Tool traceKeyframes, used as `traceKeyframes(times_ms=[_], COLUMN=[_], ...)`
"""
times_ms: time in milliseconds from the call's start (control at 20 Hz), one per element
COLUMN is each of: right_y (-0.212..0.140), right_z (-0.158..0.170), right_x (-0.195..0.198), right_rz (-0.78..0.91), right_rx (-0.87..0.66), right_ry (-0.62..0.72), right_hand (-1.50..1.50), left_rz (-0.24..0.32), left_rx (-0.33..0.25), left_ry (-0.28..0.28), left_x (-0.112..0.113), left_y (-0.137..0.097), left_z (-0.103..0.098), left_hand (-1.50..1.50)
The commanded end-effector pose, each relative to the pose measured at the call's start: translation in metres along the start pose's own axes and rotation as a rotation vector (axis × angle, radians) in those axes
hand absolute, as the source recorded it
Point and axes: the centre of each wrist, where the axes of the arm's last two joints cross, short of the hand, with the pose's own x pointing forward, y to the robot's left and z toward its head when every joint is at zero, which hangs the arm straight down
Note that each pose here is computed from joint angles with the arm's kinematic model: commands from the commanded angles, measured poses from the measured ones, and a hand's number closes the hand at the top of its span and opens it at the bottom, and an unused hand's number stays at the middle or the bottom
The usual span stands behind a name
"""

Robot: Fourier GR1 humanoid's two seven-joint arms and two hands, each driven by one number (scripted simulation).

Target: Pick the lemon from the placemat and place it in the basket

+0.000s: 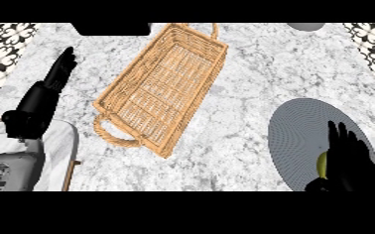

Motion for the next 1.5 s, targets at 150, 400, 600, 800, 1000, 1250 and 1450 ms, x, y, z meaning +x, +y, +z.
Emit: traceKeyframes(times_ms=[150, 400, 600, 800, 1000, 1250, 1450], right_y=[0.008, 0.027, 0.014, 0.037, 0.028, 0.047, 0.044], right_z=[-0.003, -0.014, -0.022, -0.022, -0.042, -0.039, -0.051], right_x=[-0.007, -0.026, -0.031, -0.019, -0.018, -0.017, -0.020], right_rz=[-0.012, -0.005, -0.016, -0.008, -0.068, 0.029, 0.060], right_rx=[0.005, 0.027, 0.026, 0.053, 0.043, 0.002, -0.045], right_ry=[0.001, 0.048, 0.038, 0.022, 0.015, -0.028, -0.047], right_hand=[-1.50, -1.50, -1.50, -1.50, 1.50, 1.50, 1.50], left_rz=[0.008, 0.009, -0.004, 0.008, 0.005, -0.011, -0.006], left_rx=[-0.003, 0.013, 0.011, 0.004, 0.007, 0.005, 0.000], left_ry=[0.001, -0.005, 0.012, 0.018, -0.003, 0.006, 0.011], left_x=[-0.004, 0.003, 0.002, -0.006, -0.005, 0.000, 0.021], left_y=[0.012, 0.003, 0.000, 0.024, 0.019, -0.012, 0.005], left_z=[0.008, -0.004, 0.016, -0.010, -0.003, -0.012, -0.004], left_hand=[0.00, 0.00, 0.00, 0.00, 0.00, 0.00, 0.00])
